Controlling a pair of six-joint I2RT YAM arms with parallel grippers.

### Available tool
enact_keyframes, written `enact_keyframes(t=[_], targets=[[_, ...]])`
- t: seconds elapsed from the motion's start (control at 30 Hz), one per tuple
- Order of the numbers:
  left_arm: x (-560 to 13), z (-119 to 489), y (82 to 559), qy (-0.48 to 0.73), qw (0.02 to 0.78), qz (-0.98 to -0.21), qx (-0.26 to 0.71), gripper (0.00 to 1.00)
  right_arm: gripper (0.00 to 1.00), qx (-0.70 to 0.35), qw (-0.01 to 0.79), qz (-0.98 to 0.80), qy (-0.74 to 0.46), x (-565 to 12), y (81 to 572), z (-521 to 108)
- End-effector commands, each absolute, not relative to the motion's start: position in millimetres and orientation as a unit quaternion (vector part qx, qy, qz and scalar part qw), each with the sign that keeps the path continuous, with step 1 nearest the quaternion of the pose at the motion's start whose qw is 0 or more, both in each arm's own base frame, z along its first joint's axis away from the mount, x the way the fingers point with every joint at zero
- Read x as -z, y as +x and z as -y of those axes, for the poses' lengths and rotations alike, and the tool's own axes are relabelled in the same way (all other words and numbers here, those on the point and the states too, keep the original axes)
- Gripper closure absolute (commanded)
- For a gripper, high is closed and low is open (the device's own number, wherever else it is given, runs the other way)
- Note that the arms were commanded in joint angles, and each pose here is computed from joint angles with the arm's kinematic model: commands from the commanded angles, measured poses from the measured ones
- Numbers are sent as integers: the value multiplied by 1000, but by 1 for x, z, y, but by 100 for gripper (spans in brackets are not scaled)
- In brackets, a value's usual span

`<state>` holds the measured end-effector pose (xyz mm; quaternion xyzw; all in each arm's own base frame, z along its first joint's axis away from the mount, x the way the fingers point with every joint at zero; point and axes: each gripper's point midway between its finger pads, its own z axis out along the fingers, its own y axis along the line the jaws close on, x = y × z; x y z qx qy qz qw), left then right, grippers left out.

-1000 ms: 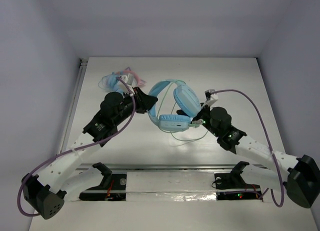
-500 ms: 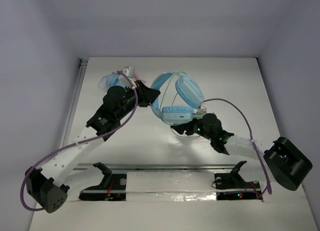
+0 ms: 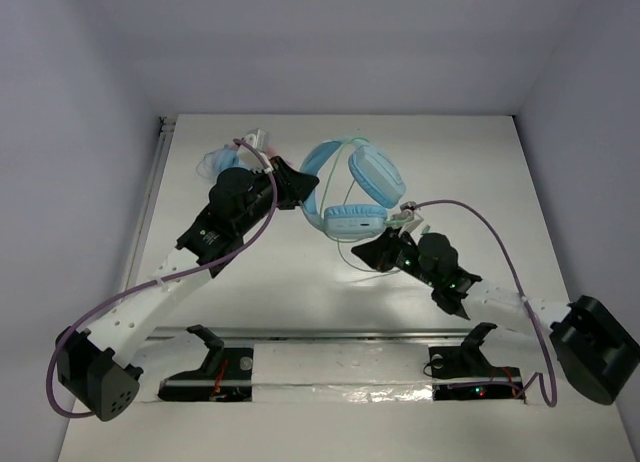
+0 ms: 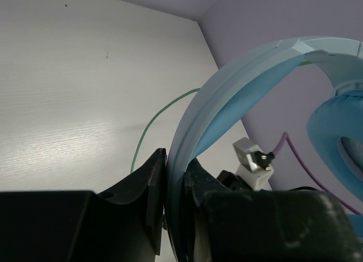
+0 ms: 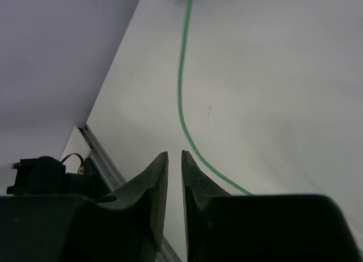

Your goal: Wrap the headphones

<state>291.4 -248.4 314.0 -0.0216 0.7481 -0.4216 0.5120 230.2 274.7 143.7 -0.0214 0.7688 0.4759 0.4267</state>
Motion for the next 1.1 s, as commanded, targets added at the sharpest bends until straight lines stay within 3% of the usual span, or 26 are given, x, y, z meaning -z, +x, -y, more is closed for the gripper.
enact_keyframes(t=[0.0, 0.03, 0.13, 0.4, 0.7, 0.77, 0.83, 0.93, 1.07], targets=[[-385, 244, 290, -32, 567, -673, 474, 100, 77, -472, 468, -747, -35, -177, 236, -273], [-386, 244, 289, -32, 568, -672, 474, 100, 55, -470, 466, -748, -41, -176, 236, -274], [-389, 243, 287, -33, 568, -669, 478, 100, 31, -470, 448, -759, -53, -161, 236, -281], [-399, 238, 286, -37, 574, -664, 478, 100, 29, -499, 397, -768, -61, -127, 237, -306], [-404, 239, 287, -32, 574, -664, 478, 100, 37, -490, 387, -780, -48, -102, 243, -308], [-405, 239, 286, -33, 575, -663, 478, 100, 48, -496, 373, -782, -54, -96, 240, -312], [-404, 235, 290, -44, 581, -664, 469, 100, 69, -509, 366, -777, -58, -98, 236, -316], [-399, 224, 300, -73, 594, -667, 444, 100, 90, -517, 352, -778, -63, -98, 222, -317], [-394, 209, 311, -123, 615, -650, 429, 100, 98, -525, 344, -775, -71, -111, 197, -318]])
